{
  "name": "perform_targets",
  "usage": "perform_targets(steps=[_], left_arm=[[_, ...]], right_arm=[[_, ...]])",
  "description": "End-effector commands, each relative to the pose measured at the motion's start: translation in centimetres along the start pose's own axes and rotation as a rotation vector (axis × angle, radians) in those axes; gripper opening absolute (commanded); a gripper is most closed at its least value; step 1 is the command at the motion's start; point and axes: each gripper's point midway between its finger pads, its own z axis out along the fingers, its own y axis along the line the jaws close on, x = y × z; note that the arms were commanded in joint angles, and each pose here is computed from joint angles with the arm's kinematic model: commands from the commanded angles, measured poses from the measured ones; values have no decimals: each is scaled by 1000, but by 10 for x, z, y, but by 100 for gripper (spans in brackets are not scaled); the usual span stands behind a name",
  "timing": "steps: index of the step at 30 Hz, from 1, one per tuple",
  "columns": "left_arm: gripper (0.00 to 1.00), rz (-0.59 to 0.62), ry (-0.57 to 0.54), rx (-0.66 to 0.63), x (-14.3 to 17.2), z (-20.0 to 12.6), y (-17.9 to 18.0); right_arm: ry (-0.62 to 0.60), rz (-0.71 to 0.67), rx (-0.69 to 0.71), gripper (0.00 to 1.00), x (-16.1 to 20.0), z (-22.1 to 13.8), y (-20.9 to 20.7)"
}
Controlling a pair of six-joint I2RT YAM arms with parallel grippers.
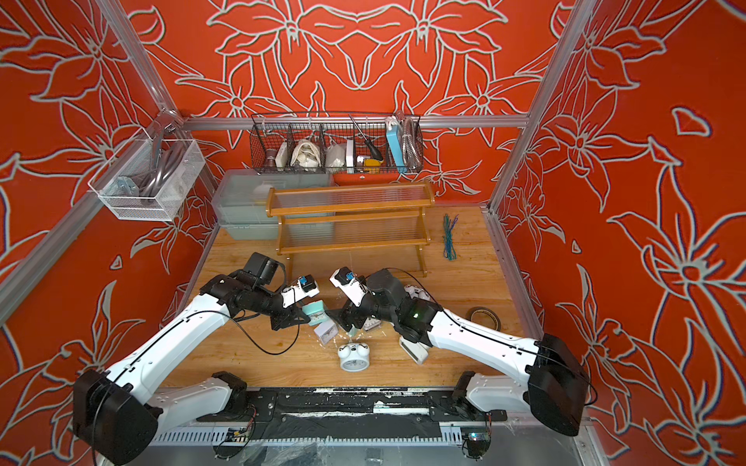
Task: Place the alarm clocks on the shelf by style
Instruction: Place the alarm at the center of the board.
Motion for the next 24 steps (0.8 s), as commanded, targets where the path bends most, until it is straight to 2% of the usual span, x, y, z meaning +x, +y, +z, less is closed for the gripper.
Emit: perform_targets(steps=[1,6,15,24], left_arm=[[25,-69,-38,-82,-9,0,17],[27,-125,-39,-198,-2,10,42],[29,-178,67,-396,30,34,89],[35,-171,122,-371,46,52,91]], right_arm=[[-25,51,99,87,1,6,-14],[-27,80,127,87,5,12,-19],[-48,101,161,87,7,9,-23],[-33,120,181,88,13,10,-27]])
